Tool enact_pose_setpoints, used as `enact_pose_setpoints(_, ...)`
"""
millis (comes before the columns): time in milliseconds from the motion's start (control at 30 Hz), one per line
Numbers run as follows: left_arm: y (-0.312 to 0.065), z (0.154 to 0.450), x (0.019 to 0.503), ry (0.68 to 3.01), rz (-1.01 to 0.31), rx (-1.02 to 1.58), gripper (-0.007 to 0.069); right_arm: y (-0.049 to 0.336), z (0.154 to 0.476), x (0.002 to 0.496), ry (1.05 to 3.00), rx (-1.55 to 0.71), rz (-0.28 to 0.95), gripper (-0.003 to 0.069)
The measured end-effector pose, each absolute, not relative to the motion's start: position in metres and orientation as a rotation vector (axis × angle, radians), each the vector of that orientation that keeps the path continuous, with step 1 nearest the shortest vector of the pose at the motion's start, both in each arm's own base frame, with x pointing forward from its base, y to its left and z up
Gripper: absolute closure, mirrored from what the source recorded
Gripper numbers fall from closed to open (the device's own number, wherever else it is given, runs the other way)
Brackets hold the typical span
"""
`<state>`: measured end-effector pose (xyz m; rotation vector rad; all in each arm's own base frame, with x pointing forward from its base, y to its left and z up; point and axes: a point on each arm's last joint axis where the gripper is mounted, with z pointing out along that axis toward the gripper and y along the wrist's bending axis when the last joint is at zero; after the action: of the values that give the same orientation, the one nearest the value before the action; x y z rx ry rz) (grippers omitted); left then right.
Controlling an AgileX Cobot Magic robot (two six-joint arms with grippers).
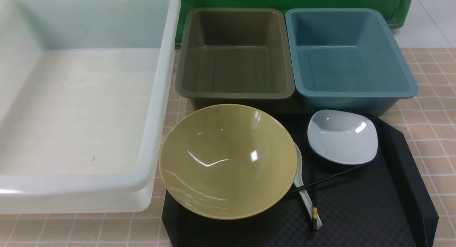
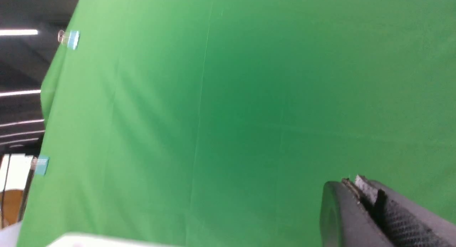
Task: On brown table put chopsticks spoon bowls plates into blue grey white boxes.
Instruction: 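Grasp the large bowl on the tray by its rim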
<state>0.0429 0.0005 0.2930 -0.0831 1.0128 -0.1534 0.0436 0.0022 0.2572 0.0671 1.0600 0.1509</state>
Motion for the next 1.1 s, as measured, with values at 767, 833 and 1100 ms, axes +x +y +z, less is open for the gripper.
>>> enact_pose_setpoints(767,-0.079,0.382,0.244,2.178,-0.187,0.242,0.0634,0.024,0.293,0.153,2.269,-0.383,-0.045,0.0621)
enact_pose_setpoints(833,-0.113,0.372,0.25,2.253,-0.229,0.427,0.0634,0.033,0.288,0.154,2.293,-0.481,-0.036,0.0622)
enact_pose_setpoints(1100,-0.21,0.316,0.259,2.463,-0.281,0.826,0.0634,0.049,0.294,0.169,2.135,-0.581,-0.007,0.0622)
